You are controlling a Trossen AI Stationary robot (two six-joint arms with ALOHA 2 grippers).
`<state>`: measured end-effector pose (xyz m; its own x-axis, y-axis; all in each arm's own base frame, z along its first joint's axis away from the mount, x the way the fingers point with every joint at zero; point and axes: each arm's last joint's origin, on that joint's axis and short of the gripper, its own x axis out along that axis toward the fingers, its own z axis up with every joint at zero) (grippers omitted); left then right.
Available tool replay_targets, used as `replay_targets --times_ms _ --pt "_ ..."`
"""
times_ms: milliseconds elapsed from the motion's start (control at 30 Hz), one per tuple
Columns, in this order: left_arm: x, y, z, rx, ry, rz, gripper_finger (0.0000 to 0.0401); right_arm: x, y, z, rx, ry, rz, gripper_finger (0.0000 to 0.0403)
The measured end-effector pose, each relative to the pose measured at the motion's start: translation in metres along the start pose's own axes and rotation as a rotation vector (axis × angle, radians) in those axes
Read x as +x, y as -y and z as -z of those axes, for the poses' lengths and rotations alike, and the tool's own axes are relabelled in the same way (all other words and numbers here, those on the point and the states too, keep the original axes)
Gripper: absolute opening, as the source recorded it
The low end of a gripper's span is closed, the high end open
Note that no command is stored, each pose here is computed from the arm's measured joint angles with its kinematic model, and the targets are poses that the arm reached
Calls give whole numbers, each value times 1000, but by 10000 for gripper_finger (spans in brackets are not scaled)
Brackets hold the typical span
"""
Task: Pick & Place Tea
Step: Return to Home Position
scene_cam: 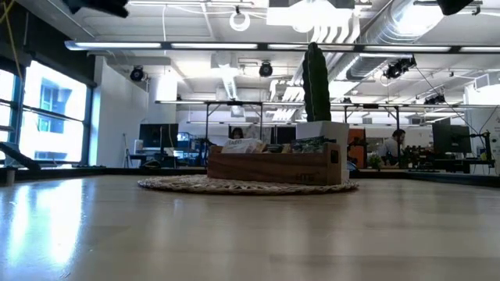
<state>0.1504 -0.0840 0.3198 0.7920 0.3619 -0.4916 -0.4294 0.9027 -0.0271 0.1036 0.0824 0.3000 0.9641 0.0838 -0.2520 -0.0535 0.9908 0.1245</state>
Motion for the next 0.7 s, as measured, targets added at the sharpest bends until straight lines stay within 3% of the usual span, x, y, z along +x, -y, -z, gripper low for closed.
replay_targets --times_ms 200,367,467,567,700 --pt "-1 -13 43 -89 106 118 150 -10 8 -6 28 39 -74 21" --pt "7 -25 67 -98 178 175 149 1 6 13 -86 165 -196 24" --pt "10 -29 74 -100 240 242 149 2 13 28 -98 226 -272 23" --pt "16 -35 74 -82 291 295 149 1 25 40 -62 252 -228 25" --pt "20 -52 62 -66 372 274 149 -1 40 54 -49 263 -203 28"
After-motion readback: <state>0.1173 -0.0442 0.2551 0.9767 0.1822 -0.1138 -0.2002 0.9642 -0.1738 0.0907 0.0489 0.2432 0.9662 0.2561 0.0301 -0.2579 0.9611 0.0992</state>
